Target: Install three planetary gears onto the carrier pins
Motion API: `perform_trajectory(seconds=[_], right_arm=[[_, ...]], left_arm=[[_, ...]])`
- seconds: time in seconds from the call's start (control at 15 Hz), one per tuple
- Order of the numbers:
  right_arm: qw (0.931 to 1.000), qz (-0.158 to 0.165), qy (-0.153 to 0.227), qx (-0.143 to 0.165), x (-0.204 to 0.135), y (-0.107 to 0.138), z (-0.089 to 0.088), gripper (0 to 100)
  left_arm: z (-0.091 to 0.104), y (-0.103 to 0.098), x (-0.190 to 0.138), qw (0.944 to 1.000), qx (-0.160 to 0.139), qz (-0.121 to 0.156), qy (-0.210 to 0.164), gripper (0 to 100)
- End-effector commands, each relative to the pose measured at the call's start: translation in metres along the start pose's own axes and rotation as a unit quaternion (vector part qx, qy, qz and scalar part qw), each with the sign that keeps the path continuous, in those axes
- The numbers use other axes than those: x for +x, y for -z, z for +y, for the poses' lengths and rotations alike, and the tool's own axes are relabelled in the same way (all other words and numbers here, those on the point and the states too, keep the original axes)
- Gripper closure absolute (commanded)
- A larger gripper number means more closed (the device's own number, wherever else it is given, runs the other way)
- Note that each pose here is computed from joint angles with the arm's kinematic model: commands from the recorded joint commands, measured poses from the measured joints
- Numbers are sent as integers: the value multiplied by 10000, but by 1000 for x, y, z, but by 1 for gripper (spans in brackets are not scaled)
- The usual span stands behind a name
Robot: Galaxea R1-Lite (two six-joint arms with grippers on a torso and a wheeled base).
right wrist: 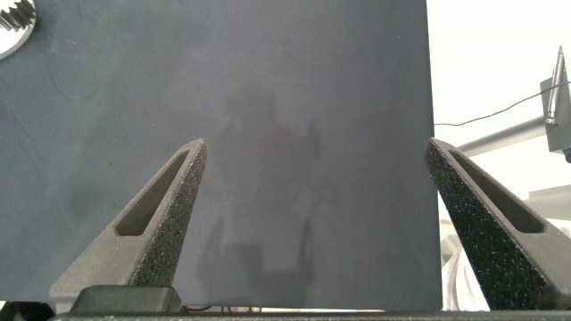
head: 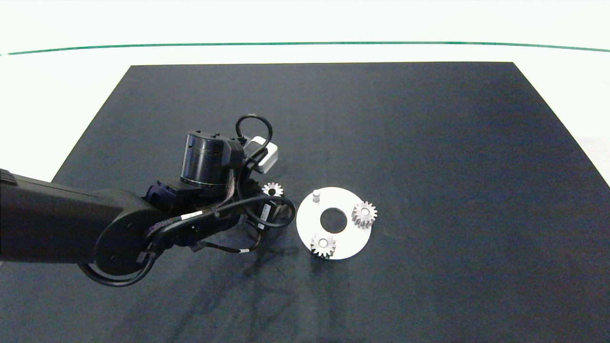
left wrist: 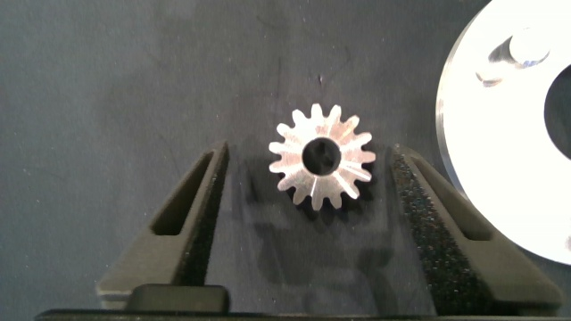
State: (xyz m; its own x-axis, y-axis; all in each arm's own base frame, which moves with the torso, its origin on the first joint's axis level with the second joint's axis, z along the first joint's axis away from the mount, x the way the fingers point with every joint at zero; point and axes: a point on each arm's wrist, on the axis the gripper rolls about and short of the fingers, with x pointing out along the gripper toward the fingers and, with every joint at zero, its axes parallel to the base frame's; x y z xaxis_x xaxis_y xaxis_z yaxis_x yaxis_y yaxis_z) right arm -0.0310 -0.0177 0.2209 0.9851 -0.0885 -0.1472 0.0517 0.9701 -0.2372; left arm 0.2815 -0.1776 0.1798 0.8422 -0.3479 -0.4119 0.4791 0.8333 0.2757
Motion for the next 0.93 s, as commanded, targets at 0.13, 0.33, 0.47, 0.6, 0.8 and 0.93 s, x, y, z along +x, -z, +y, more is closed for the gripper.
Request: perform_trajectory(seconds=[0.13, 0.33, 0.47, 0.6, 0.8, 0.93], right_arm=[[10000, 18, 0, -16, 0, 0, 0, 0], [10000, 11, 1, -13, 0, 0, 0, 0], [10000, 4, 2, -10, 0, 0, 0, 0], [10000, 11, 1, -13, 0, 0, 0, 0], [10000, 12, 9, -13, 0, 0, 0, 0], [10000, 9, -6, -14, 0, 0, 0, 0]], left_arm=[[0, 0, 2, 10000, 0, -41, -18, 38], [-1, 0, 3, 10000, -4, -63, -23, 44], [-1, 3, 4, 10000, 2, -27, -14, 48], [-2, 4, 5, 10000, 5, -12, -11, 51], [-3, 5, 7, 10000, -18, 15, 3, 57], [-4, 6, 10, 10000, -23, 30, 6, 62]])
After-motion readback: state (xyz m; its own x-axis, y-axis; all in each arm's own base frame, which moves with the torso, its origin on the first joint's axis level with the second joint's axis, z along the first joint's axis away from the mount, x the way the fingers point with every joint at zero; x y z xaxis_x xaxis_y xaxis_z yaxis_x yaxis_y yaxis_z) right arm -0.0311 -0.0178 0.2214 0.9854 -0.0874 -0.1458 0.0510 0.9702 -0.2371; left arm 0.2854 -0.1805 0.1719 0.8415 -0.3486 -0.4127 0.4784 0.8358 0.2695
